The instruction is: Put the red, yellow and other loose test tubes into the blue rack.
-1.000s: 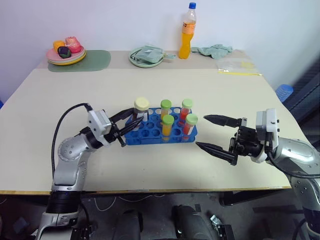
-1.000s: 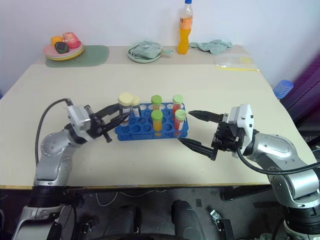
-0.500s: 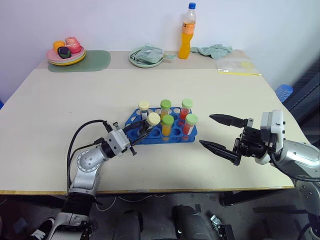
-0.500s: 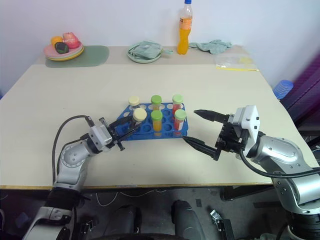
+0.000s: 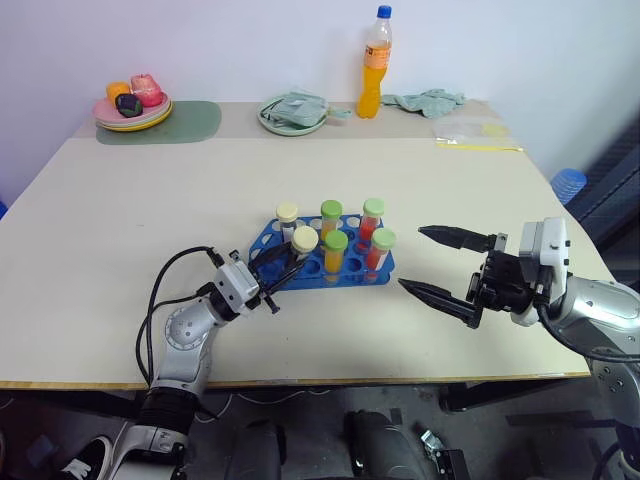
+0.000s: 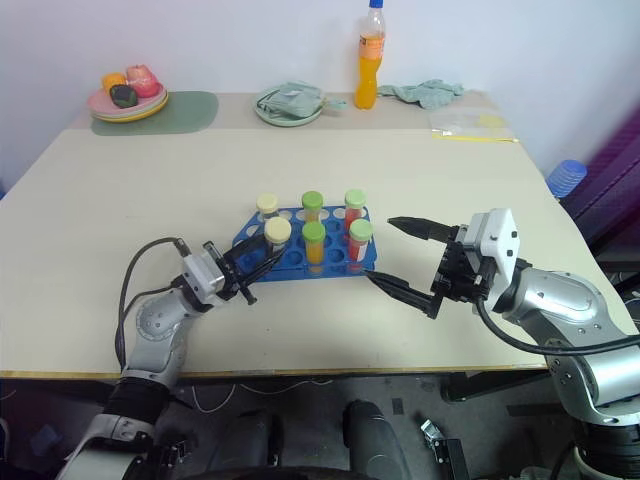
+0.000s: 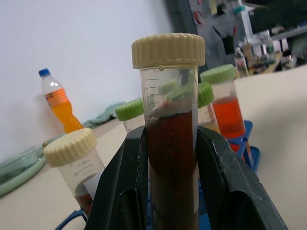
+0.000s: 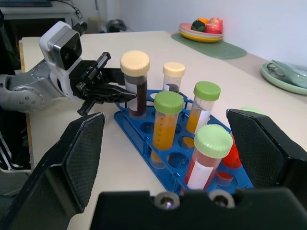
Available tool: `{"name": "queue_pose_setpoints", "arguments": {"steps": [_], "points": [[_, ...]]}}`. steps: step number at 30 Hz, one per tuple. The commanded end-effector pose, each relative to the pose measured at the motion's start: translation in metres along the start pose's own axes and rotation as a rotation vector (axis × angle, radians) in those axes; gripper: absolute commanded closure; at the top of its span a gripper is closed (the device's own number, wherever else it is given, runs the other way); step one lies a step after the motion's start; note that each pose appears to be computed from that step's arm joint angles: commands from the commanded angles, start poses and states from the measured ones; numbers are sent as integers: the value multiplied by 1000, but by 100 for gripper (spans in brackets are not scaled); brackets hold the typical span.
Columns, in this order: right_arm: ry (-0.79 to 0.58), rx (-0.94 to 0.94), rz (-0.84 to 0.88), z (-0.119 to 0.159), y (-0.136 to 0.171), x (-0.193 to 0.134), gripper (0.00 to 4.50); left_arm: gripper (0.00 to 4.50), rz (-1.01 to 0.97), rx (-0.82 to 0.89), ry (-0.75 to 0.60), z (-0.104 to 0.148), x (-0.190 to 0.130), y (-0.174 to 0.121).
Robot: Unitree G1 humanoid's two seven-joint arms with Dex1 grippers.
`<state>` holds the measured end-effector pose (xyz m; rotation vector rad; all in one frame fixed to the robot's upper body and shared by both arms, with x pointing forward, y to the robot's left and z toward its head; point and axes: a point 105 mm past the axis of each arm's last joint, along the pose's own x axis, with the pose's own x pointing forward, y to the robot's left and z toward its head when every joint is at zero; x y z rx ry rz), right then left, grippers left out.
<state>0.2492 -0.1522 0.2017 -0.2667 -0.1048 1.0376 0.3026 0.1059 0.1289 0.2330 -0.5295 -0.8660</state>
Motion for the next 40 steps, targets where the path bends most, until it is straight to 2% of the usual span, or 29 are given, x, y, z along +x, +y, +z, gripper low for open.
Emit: {"name": "queue_pose_setpoints", "arguments": {"steps": [1,5,10,13,18,21,26,32,37,40], "points": [[-5,-45,0,7,0,-1,0,333,36,-53,-5,0,-2,4],[-2,-53,1,6,-1,0,0,333,114,-160,7,-4,-11,17],[1,-62,-2,5,-3,1,0,333,110,-156,32,-6,-16,19],[0,-64,-2,4,-3,2,0,227,102,-182,32,-4,-17,21],[-5,-63,-2,3,-5,4,0,4,92,-131,30,14,-28,41],[-8,-60,2,1,-5,7,0,4,34,-215,76,24,-44,50],[-14,-50,11,-3,-5,9,0,4,-92,-441,156,60,-72,66],[-33,-55,32,-4,-7,17,0,4,-209,-466,243,81,-84,79],[-42,-75,29,-7,-5,21,0,4,-163,-369,239,84,-82,116],[-56,-91,17,-4,-6,22,0,4,-194,-353,252,84,-78,116]]}}
